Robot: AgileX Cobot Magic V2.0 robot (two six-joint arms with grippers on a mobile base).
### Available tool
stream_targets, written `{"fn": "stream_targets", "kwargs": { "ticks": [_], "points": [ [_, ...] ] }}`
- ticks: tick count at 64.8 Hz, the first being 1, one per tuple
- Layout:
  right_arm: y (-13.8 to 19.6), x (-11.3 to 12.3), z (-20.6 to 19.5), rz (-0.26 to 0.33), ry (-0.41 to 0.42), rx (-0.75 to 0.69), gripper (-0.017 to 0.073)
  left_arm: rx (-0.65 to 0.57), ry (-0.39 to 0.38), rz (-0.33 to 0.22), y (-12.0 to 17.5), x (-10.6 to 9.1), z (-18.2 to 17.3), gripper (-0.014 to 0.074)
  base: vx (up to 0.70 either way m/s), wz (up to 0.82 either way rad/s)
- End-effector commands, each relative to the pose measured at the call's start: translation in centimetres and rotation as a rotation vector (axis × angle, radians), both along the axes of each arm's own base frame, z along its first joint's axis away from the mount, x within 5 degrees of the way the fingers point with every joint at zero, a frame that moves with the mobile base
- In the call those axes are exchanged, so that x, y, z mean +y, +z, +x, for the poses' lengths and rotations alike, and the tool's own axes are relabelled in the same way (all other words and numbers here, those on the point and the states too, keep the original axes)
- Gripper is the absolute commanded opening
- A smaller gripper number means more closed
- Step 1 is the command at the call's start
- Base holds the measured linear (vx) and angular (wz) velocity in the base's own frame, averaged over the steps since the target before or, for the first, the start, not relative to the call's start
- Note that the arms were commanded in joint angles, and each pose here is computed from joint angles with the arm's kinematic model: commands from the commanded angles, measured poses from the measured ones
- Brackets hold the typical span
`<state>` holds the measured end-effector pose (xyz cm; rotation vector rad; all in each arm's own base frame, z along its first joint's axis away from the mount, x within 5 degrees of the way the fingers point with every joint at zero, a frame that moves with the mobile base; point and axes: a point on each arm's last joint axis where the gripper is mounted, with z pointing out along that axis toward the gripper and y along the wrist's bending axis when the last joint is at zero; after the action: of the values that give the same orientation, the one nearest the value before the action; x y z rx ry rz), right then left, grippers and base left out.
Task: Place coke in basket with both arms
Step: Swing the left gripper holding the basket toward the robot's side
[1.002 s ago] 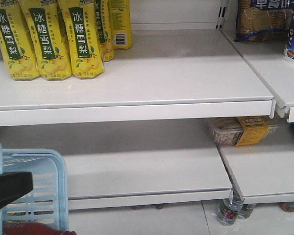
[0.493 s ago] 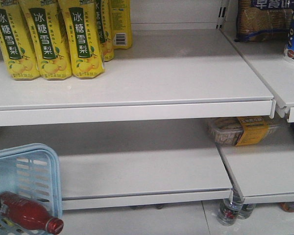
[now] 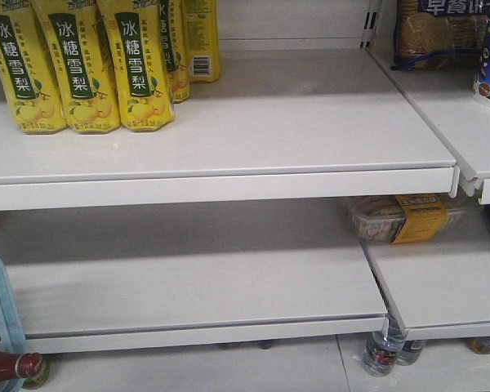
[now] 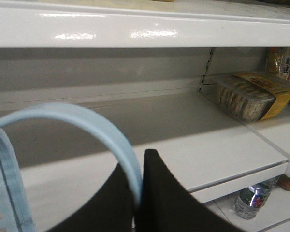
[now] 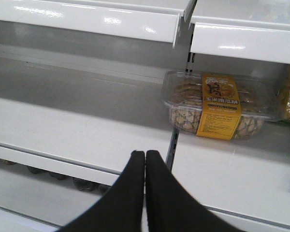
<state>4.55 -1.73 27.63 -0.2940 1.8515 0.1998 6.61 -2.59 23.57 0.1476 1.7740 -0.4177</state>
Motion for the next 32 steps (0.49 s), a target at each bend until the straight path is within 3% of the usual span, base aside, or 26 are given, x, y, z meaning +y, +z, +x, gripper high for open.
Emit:
{"fn": "stream_targets", "kwargs": {
  "ticks": [1,18,32],
  "points": [
    [1.2,0.1,0.1,0.0,0.015,-0.079,-0.0006,-0.219,-0.002,-0.009,1.9,0.0,0.2,-0.0006,0.0,0.0],
    [1.2,0.1,0.1,0.0,0.015,-0.079,-0.0006,-0.315,-0.023,-0.055,-0.5,-0.3,0.2,-0.0006,0.0,0.0],
    [1.2,0.1,0.1,0.0,0.015,-0.079,-0.0006,-0.284,-0.036,-0.055,-2.9,-0.4,0.1,-0.0006,0.0,0.0]
  ]
}}
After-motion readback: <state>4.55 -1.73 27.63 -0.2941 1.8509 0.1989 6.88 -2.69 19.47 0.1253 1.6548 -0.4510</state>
